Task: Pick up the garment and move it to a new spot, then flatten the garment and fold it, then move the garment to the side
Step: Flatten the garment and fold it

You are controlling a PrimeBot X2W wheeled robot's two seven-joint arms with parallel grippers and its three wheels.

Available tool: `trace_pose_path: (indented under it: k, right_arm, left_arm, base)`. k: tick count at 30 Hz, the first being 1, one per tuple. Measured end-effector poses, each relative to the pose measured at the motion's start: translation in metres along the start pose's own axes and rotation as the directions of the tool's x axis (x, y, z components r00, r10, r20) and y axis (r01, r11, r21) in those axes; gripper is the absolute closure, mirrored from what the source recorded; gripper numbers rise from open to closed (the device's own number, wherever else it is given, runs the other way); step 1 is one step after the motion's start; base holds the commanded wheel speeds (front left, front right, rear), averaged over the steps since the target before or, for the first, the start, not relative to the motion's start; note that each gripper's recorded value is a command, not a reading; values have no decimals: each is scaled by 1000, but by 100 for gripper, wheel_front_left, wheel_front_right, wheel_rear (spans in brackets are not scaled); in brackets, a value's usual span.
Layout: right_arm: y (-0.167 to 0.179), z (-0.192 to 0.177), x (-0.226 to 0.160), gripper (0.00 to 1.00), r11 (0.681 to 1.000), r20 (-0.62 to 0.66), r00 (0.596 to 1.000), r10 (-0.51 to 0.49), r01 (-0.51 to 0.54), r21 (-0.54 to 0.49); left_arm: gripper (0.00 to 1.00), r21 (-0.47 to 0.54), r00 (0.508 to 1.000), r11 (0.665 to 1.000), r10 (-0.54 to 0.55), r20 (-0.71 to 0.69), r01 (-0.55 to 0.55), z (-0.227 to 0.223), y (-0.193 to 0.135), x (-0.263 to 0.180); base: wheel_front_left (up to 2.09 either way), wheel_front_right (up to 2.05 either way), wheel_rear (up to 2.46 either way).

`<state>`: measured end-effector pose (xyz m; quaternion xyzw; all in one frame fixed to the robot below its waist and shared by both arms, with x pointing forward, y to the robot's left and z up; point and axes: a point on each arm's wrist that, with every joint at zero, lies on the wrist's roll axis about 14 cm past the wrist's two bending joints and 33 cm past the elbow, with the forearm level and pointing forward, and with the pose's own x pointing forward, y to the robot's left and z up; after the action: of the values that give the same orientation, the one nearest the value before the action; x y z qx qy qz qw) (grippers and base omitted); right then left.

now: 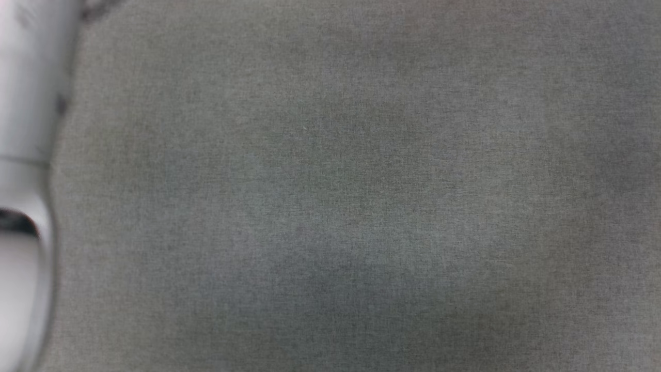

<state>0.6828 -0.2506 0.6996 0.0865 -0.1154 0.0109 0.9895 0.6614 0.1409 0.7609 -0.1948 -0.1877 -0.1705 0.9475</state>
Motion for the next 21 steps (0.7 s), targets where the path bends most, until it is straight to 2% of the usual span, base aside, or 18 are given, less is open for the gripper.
trace_pose_path:
  k: [2, 6, 11, 17, 21]
  right_arm:
    - [1, -34, -9, 100, 1000, -84, 996, 9, -10, -2]
    - [3, -88, -32, 100, 999, -215, 976, 45, -48, -10]
    - [6, -148, -78, 100, 994, -364, 925, 108, -108, 22]
    - [-17, -180, -141, 100, 991, -481, 867, 130, -129, 36]
    - [-16, -194, -183, 100, 985, -545, 822, 164, -164, 50]
  left_arm:
    - [100, -36, 999, 999, 26, -34, -28, -25, 10, -12]
    - [100, -141, 992, 989, 24, -122, -42, -85, 12, -49]
    - [100, -206, 964, 976, 17, -266, -74, -151, 13, -120]
    - [100, -290, 947, 949, 23, -321, -122, -172, 5, -189]
    - [100, -325, 936, 935, 21, -351, -143, -176, -8, -235]
  base:
    - [0, 0, 0]
    - [0, 0, 0]
    - [0, 0, 0]
    - [0, 0, 0]
    - [0, 0, 0]
